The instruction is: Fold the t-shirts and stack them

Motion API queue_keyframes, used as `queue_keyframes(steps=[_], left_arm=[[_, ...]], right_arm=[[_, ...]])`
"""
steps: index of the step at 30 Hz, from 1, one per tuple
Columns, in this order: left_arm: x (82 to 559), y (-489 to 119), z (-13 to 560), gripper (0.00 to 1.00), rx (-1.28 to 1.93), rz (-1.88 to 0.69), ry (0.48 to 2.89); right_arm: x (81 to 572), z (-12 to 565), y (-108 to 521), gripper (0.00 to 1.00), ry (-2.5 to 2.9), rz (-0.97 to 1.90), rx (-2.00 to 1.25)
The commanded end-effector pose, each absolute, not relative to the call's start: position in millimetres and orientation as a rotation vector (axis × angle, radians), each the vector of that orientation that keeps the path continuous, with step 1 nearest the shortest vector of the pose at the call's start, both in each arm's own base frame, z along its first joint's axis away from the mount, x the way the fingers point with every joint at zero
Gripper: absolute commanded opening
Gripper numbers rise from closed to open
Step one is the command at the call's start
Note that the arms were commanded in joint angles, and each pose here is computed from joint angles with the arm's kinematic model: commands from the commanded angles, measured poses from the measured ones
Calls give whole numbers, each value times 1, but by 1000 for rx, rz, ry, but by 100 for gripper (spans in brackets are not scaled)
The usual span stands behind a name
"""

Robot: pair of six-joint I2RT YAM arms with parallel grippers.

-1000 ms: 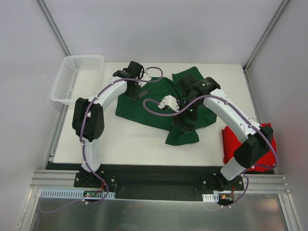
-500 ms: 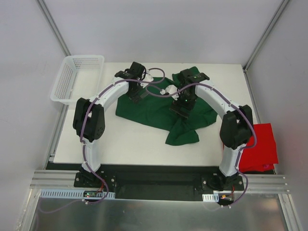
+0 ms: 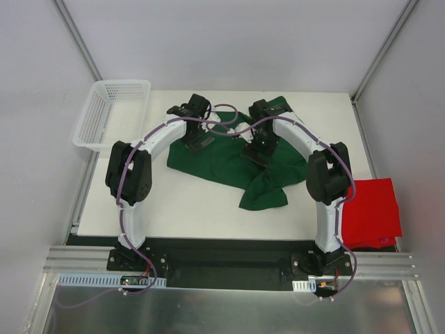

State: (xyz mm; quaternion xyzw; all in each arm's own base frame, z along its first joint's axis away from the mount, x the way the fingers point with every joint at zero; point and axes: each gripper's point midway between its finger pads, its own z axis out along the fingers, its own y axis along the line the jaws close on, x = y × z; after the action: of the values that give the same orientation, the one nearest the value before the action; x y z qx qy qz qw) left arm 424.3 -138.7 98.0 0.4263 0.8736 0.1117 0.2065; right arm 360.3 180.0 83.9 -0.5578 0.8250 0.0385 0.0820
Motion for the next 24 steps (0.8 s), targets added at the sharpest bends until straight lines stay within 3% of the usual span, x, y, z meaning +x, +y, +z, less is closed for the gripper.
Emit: queue_keyframes(steps=[1, 17, 24], left_arm=[[425, -134, 117, 99, 1179, 363, 2395], [425, -138, 107, 99, 1174, 334, 2420], [423, -139, 104, 99, 1166, 319, 2425]], right_arm=[[345, 105, 168, 96, 2460, 105, -1751], [291, 94, 150, 96, 2546, 334, -1992], [305, 85, 150, 96, 2475, 247, -1984]])
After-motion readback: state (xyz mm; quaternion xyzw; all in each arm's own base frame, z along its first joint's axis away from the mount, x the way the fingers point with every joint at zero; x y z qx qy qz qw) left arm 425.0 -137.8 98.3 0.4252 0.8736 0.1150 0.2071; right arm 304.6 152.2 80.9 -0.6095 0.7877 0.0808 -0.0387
